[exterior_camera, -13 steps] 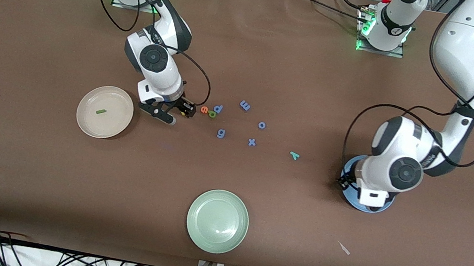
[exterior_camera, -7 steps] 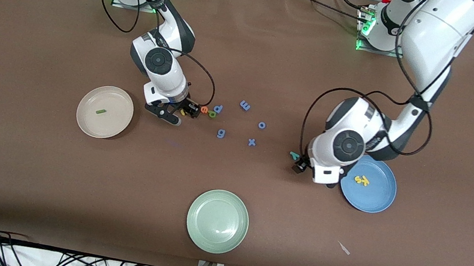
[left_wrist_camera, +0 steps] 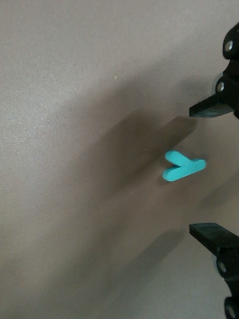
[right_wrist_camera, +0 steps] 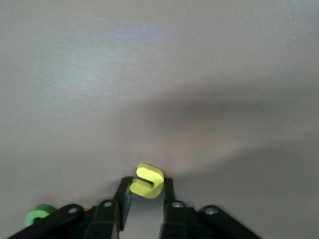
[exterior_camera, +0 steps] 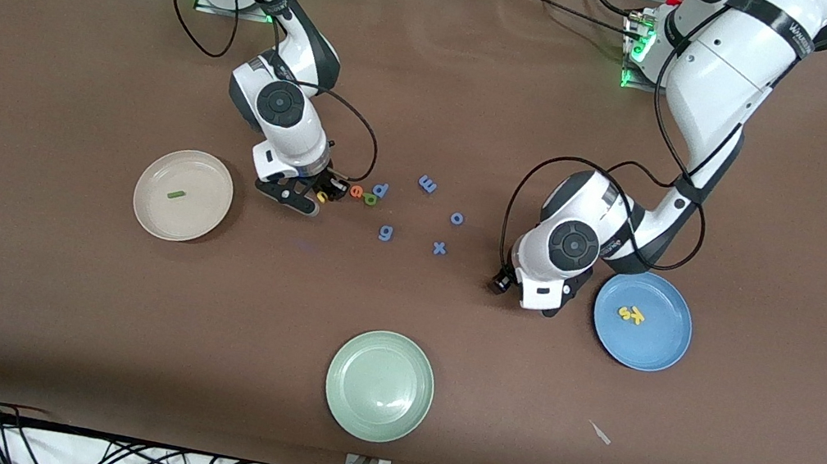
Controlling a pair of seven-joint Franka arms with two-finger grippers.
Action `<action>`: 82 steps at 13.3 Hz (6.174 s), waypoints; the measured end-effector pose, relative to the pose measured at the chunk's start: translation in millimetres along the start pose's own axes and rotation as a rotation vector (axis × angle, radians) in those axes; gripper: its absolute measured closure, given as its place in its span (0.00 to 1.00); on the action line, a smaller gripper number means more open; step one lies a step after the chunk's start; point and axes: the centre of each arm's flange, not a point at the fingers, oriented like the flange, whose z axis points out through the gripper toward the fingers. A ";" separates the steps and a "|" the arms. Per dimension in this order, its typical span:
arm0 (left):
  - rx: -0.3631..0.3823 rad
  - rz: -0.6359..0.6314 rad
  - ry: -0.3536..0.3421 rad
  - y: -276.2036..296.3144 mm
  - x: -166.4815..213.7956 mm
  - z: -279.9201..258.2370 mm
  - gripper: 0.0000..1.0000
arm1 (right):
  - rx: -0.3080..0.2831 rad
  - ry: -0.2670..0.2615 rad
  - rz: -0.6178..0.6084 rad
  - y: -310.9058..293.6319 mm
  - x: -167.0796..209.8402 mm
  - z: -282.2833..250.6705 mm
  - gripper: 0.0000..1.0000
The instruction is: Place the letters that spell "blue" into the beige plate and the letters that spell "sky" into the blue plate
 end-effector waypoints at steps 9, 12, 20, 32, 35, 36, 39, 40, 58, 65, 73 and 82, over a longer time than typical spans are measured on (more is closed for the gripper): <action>-0.026 -0.011 0.005 -0.9 7.4 -3.5 0.45 | -0.192 0.010 -0.312 77.7 73.2 -58.7 0.70; -0.025 -0.010 0.028 -1.9 14.7 -5.0 0.47 | -0.262 -0.028 -0.430 141.2 98.7 -89.0 0.70; -0.024 -0.034 0.073 -1.5 13.5 -5.9 0.50 | -0.226 -0.040 -0.416 164.7 83.6 -78.4 0.29; -0.026 -0.068 0.072 -0.3 6.4 -6.2 0.72 | -0.004 -0.012 0.229 -36.3 -8.7 -28.6 0.28; -0.027 -0.068 0.072 -0.2 6.3 -6.5 0.74 | -0.028 0.027 0.315 -40.6 -18.8 -16.8 0.28; -0.027 -0.068 0.072 -0.1 6.6 -7.0 0.74 | -0.032 0.029 0.330 -41.0 -20.6 -13.9 0.28; -0.055 -0.067 0.084 2.6 13.8 -28.5 0.74 | -0.033 0.024 0.340 -43.4 -25.3 -9.7 0.28; -0.053 -0.049 0.093 1.3 19.0 -41.5 0.74 | -0.028 0.023 0.341 -44.0 -26.0 -8.0 0.28; -0.006 0.464 0.178 -46.6 174.2 -210.9 0.00 | -0.003 0.051 0.343 -48.2 -31.7 9.0 0.44; 0.042 0.883 0.302 -78.5 171.6 -337.3 0.00 | -0.001 0.057 0.351 -53.1 -39.1 9.7 0.46; -0.001 1.108 0.219 -171.9 169.0 -419.3 0.00 | 0.006 0.066 0.304 -55.0 -38.0 5.6 0.70; 0.066 1.097 0.269 -202.6 145.5 -401.7 0.00 | -0.271 0.062 -0.180 56.0 74.8 -57.0 0.70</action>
